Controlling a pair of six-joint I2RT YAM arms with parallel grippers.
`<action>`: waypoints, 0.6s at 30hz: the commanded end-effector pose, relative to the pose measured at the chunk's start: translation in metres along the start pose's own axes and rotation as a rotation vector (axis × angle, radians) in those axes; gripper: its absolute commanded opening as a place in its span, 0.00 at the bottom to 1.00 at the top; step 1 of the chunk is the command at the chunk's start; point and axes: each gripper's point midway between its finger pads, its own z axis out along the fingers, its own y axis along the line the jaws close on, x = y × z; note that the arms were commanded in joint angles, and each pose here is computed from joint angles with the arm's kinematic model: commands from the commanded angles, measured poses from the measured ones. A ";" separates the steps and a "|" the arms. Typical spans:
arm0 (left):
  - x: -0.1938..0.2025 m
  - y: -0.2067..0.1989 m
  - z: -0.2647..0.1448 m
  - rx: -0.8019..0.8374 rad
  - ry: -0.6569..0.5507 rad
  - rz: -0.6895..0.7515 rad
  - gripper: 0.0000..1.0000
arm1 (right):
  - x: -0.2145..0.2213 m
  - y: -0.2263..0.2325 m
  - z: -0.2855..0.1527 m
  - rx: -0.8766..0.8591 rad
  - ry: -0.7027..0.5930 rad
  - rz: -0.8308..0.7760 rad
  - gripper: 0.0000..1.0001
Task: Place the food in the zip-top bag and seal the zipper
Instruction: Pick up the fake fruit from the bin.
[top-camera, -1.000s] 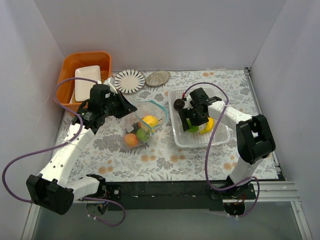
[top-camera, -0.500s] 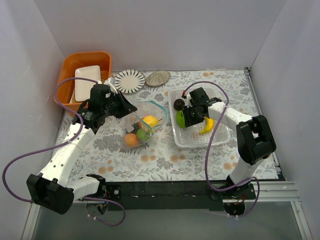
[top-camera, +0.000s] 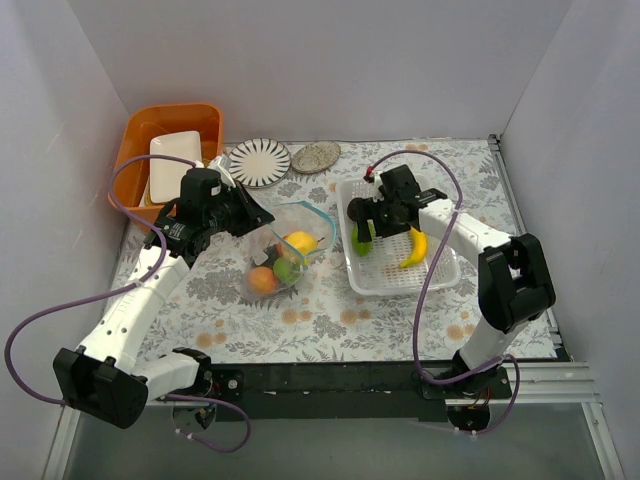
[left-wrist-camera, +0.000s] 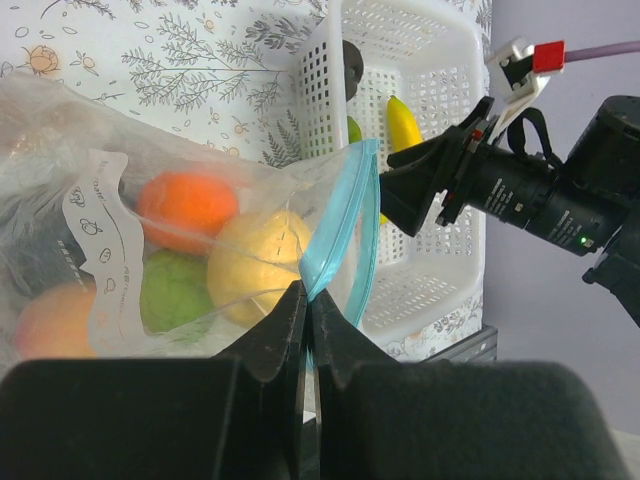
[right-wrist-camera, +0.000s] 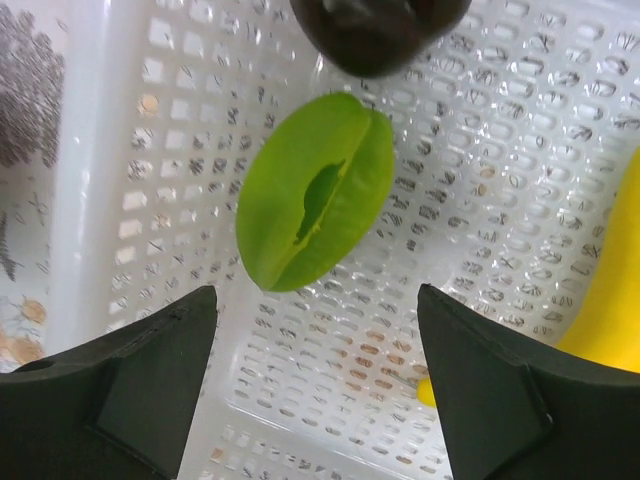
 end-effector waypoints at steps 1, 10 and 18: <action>-0.003 -0.003 -0.006 0.004 -0.021 0.021 0.00 | -0.032 0.007 0.009 -0.018 -0.066 0.054 0.88; -0.004 -0.001 -0.008 -0.006 -0.026 0.027 0.00 | -0.013 0.006 0.052 -0.032 -0.032 0.158 0.87; -0.002 0.003 -0.006 -0.014 -0.021 0.025 0.00 | -0.015 0.008 0.034 -0.042 -0.064 0.128 0.42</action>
